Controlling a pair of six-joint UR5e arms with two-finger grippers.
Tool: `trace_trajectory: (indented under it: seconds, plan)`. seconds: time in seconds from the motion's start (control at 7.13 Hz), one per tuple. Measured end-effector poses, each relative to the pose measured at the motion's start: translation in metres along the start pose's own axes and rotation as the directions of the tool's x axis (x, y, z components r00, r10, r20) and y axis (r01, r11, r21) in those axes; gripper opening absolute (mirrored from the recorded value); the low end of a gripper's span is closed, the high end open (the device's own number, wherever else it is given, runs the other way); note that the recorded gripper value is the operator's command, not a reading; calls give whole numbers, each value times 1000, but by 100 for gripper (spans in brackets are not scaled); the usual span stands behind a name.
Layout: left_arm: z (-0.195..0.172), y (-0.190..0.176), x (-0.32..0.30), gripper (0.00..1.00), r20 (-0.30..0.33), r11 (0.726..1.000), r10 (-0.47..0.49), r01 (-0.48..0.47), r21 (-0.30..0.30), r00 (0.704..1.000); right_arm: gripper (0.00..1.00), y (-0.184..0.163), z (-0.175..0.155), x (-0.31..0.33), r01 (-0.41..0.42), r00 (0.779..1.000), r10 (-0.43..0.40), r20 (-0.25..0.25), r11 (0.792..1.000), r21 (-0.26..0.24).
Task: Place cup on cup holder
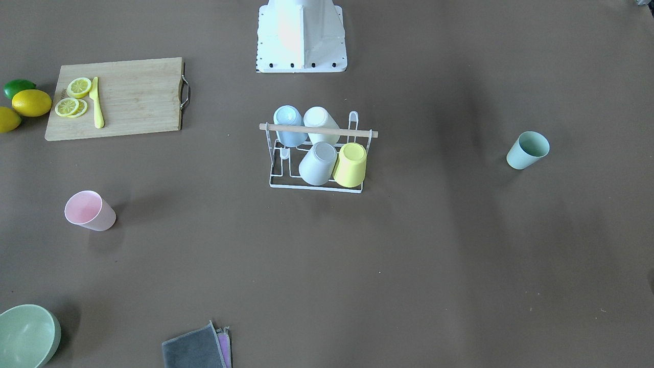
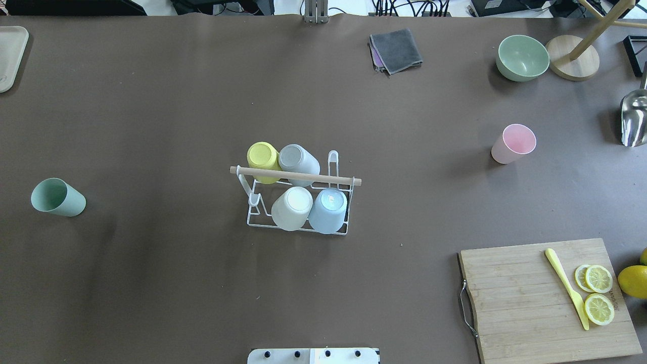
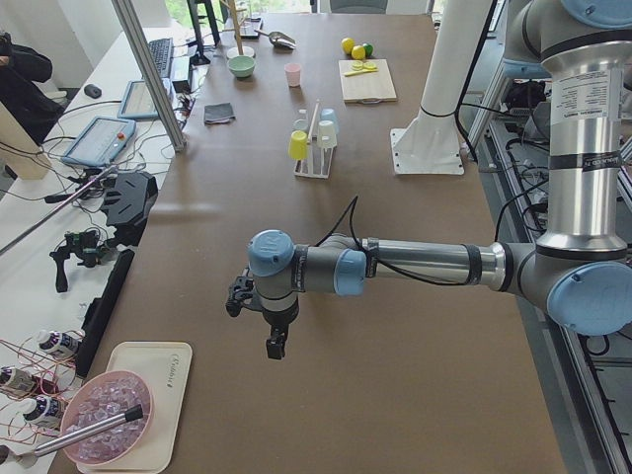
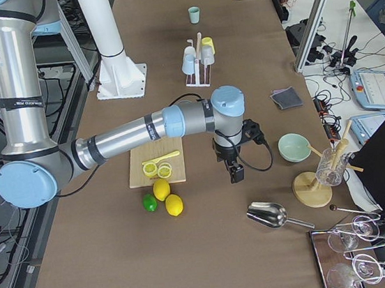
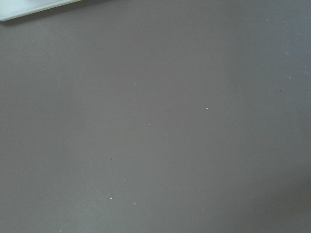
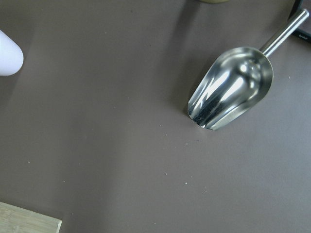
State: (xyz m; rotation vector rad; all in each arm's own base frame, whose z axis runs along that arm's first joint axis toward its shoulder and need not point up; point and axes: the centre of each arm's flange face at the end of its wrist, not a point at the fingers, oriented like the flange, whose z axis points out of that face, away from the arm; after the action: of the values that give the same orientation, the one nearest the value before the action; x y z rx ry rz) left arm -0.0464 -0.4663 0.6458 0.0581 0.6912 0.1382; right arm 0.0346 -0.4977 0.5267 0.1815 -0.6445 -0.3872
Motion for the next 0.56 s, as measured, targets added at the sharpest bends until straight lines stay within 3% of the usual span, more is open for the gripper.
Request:
trace_trajectory:
  seconds: [0.28, 0.56]
  plan:
    - [-1, -2, 1, 98, 1, 1000, 2, -2, 1, 1000, 100, -44, -16, -37, 74, 995, -76, -67, 997, -32]
    - [-3, -2, 2, 98, 0, 1000, 2, -2, 4, 1000, 100, -83, -16, -75, 107, 984, -125, -125, 985, -138]
